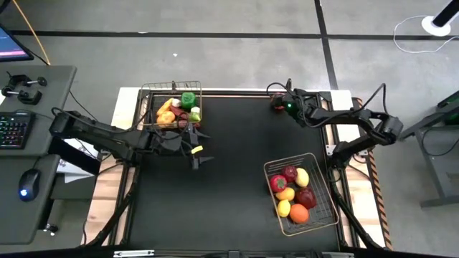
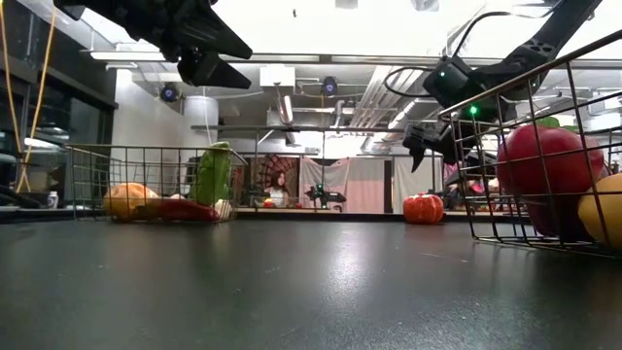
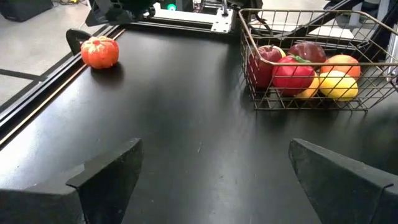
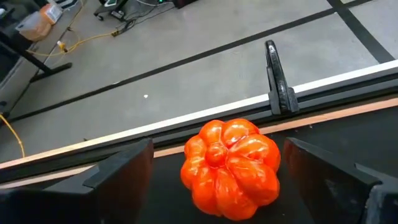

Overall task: Sort produce into baskets
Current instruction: Put the orange pumpkin into the top wire basket

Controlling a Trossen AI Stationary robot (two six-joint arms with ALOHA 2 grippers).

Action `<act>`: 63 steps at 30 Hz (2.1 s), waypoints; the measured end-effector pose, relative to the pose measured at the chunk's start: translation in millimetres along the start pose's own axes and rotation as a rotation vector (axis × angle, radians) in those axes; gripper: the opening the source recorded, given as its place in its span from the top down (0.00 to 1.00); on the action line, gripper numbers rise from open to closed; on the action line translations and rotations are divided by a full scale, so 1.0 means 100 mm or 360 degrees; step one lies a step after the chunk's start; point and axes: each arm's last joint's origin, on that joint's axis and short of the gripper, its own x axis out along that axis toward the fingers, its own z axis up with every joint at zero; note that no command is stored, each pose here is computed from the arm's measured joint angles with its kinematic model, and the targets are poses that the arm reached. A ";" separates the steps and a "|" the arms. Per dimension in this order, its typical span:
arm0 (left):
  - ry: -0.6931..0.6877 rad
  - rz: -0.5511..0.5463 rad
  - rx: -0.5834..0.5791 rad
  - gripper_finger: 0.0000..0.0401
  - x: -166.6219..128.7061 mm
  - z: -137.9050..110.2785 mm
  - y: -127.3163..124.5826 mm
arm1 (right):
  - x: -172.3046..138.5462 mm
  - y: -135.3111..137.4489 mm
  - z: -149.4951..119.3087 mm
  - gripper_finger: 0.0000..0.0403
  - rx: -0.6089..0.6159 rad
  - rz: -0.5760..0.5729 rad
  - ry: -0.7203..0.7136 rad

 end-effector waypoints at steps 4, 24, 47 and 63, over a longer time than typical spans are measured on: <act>0.0000 0.0000 0.0000 0.02 0.00 0.00 0.00 | 0.00 0.00 0.00 0.12 -0.0033 -0.0001 0.0001; 0.0000 -0.0001 -0.0016 0.02 0.00 0.00 0.00 | -0.18 0.35 -0.07 0.12 -0.0359 0.0903 0.0296; 0.0000 0.0000 -0.0013 0.02 0.00 0.00 0.00 | -0.16 0.28 -0.13 0.01 -0.0468 0.0782 0.0361; 0.0001 0.0000 -0.0012 0.02 0.00 0.00 0.00 | -0.22 0.36 -0.11 0.01 -0.0283 0.0724 0.0206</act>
